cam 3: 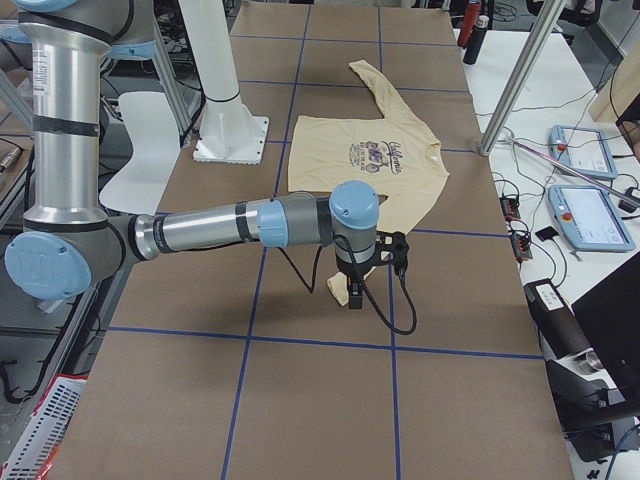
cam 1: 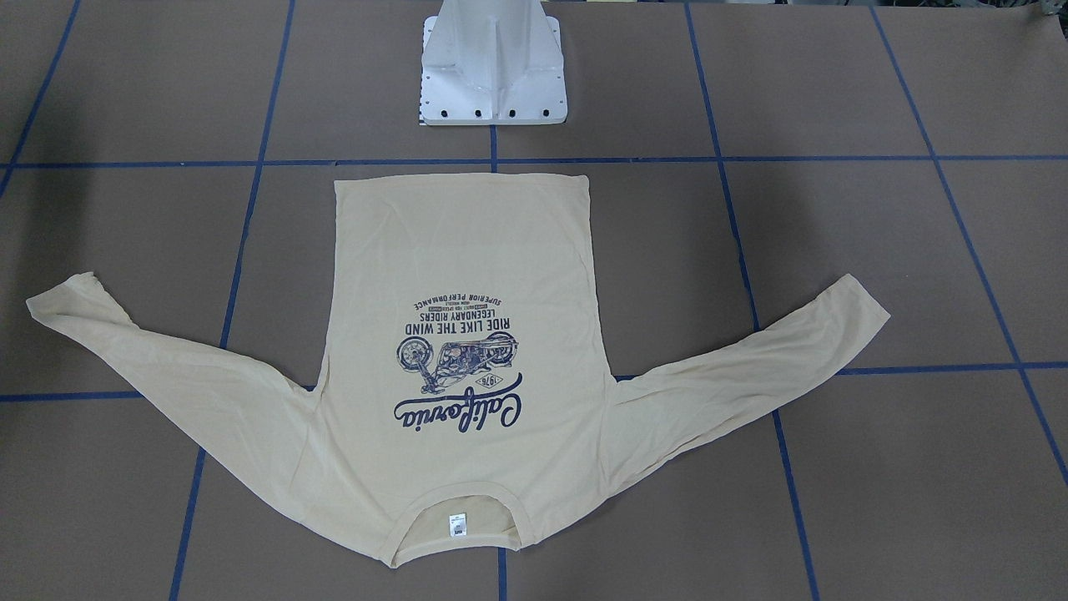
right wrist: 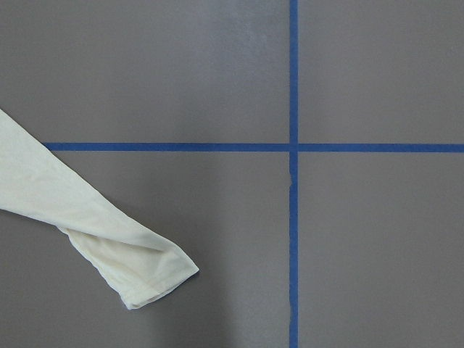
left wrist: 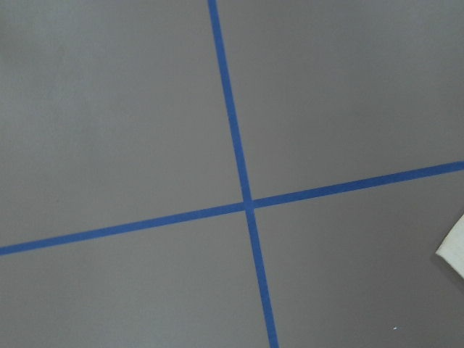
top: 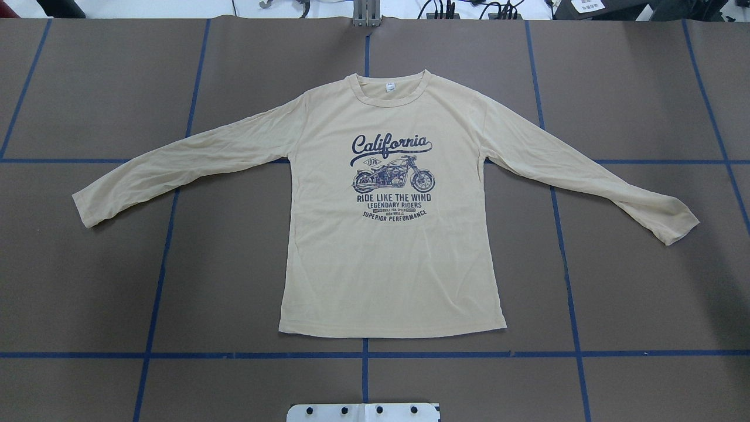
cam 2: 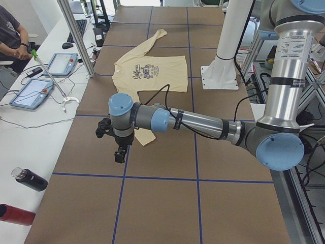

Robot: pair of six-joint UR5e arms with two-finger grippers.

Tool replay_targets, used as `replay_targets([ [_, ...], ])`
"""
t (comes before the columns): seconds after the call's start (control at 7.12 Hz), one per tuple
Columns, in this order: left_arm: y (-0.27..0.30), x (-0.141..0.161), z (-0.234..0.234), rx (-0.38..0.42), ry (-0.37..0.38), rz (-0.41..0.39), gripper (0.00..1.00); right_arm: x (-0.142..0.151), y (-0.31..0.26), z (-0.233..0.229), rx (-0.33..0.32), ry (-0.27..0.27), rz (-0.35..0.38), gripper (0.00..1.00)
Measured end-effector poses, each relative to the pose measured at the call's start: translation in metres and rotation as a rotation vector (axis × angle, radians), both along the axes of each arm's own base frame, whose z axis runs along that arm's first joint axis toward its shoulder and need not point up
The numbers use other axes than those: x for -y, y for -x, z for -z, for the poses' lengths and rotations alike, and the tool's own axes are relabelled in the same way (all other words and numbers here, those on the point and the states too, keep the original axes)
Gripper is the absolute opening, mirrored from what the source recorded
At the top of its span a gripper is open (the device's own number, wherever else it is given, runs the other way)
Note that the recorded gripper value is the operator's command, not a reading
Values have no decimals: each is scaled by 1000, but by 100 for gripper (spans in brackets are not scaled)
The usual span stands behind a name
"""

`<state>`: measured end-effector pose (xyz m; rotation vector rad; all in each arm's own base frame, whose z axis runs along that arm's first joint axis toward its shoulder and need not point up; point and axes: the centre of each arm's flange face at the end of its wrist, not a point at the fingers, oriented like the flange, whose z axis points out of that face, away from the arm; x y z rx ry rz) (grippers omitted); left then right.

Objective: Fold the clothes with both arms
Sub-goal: 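Move the right gripper toward the cuff of the sleeve nearest it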

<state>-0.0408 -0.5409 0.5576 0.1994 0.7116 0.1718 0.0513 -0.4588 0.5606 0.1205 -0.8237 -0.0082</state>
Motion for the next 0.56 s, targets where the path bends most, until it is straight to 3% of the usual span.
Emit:
replay_targets([
  [0.28, -6, 1, 11, -32, -60, -14, 100, 7, 34, -11, 10, -55, 73, 100],
  [0.56, -11, 2, 21, -100, -100, -31, 100, 14, 71, -38, 45, -77, 125, 100],
])
